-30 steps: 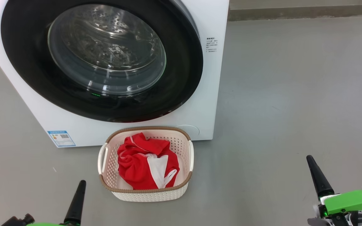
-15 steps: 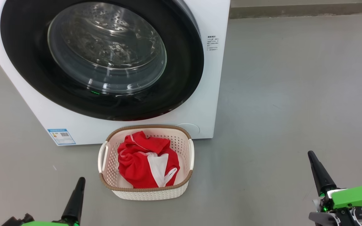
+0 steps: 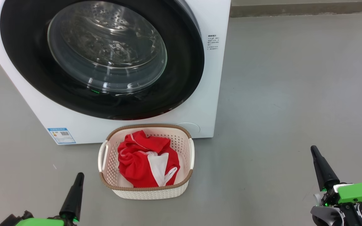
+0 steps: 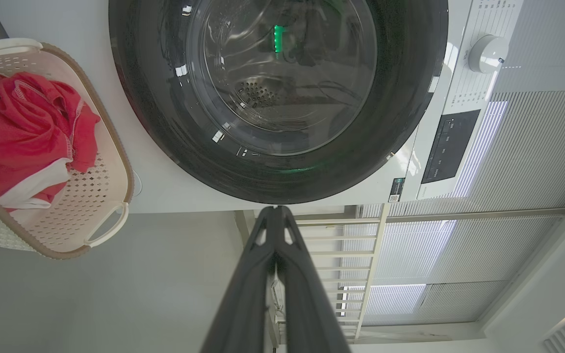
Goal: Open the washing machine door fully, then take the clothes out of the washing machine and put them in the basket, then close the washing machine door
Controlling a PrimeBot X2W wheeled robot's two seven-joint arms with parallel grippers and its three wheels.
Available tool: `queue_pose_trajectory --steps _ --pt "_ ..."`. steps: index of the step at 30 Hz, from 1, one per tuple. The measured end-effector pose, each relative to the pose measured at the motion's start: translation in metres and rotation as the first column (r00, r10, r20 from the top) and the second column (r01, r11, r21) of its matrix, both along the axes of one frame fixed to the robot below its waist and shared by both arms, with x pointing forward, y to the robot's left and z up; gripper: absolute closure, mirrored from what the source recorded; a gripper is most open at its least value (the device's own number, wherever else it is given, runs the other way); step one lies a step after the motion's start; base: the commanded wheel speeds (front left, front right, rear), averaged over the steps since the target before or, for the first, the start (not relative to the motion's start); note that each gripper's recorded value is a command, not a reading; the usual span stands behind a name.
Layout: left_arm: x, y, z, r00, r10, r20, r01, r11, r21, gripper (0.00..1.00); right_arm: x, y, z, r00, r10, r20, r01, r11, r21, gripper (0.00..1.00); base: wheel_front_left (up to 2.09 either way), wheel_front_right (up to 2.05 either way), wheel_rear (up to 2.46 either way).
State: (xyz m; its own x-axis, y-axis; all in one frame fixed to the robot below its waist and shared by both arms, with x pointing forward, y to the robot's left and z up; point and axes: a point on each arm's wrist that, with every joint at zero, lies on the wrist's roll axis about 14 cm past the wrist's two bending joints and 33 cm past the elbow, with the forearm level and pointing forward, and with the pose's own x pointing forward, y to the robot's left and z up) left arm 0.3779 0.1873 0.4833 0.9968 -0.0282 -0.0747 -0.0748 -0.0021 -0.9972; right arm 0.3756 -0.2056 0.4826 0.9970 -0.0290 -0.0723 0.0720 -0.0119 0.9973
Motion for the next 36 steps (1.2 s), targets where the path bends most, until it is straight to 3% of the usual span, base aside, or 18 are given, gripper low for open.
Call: queue_pose_trajectory --steps 36 --pt "0.0 0.0001 0.0 1.0 0.0 0.0 0.0 1.0 0.0 1.0 0.0008 -0.0002 0.0012 1.0 0.003 0.004 -0.003 1.0 0.002 1.0 0.0 0.0 0.0"
